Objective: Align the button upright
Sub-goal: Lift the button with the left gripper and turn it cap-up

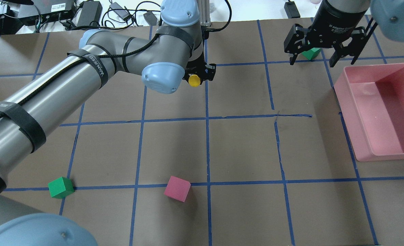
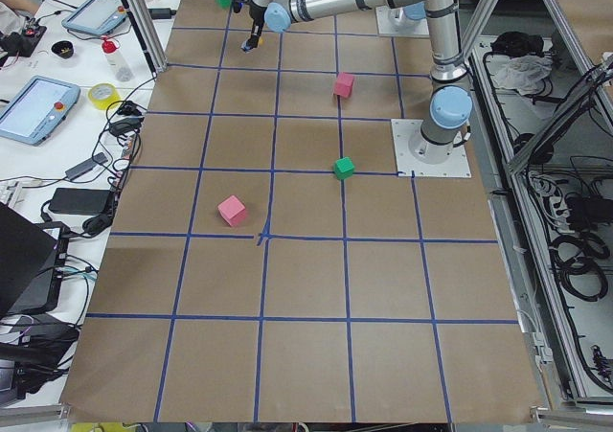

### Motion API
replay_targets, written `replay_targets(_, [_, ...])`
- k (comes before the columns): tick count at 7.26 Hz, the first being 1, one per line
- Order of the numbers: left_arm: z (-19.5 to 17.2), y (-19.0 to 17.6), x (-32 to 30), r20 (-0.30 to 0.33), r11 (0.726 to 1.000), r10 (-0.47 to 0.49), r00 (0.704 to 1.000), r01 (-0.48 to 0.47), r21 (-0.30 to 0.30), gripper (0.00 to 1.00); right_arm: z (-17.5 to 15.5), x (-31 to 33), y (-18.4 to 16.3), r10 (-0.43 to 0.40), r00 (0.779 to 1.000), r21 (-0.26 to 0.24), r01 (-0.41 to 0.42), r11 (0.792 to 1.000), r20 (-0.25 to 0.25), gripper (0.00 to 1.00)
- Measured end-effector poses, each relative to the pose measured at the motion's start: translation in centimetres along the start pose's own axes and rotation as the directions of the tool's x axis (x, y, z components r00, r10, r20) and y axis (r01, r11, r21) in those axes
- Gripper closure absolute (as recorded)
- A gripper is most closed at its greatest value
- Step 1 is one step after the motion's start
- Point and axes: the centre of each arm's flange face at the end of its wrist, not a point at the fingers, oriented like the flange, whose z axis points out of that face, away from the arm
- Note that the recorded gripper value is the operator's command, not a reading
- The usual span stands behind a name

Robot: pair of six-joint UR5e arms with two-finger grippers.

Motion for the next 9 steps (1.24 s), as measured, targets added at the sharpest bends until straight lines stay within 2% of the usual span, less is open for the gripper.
replay_targets(1, [0.8,0.0,0.0,-0.040,0.995,-0.007,0.999,0.003,-0.105,1.00,0.1,0.0,0.0,0.000,1.000,-0.002,0.000,1.000,0.002,0.00])
replay_targets(2, [2.1,-0.2,-0.4,-0.080,0.983,-0.027,0.996,0.012,-0.184,1.00,0.1,-0.1,0.0,0.001,1.000,-0.003,-0.001,1.000,0.006,0.00])
replay_targets(3, [3.6,-0.6,-0.8,-0.091,0.971,-0.042,0.995,0.019,-0.240,1.00,0.2,-0.1,0.0,0.002,1.000,-0.004,-0.002,1.000,0.008,0.00])
replay_targets(7, [6.4,-4.7,-1.1,-0.078,0.936,-0.065,0.995,0.034,-0.350,1.00,0.1,-0.3,0.0,0.004,1.000,-0.004,-0.004,1.000,0.022,0.00])
replay_targets(9, [8.3,-5.1,-1.1,-0.067,0.923,-0.068,0.995,0.037,-0.383,1.00,0.2,-0.4,0.0,0.005,1.000,-0.005,-0.005,1.000,0.028,0.00])
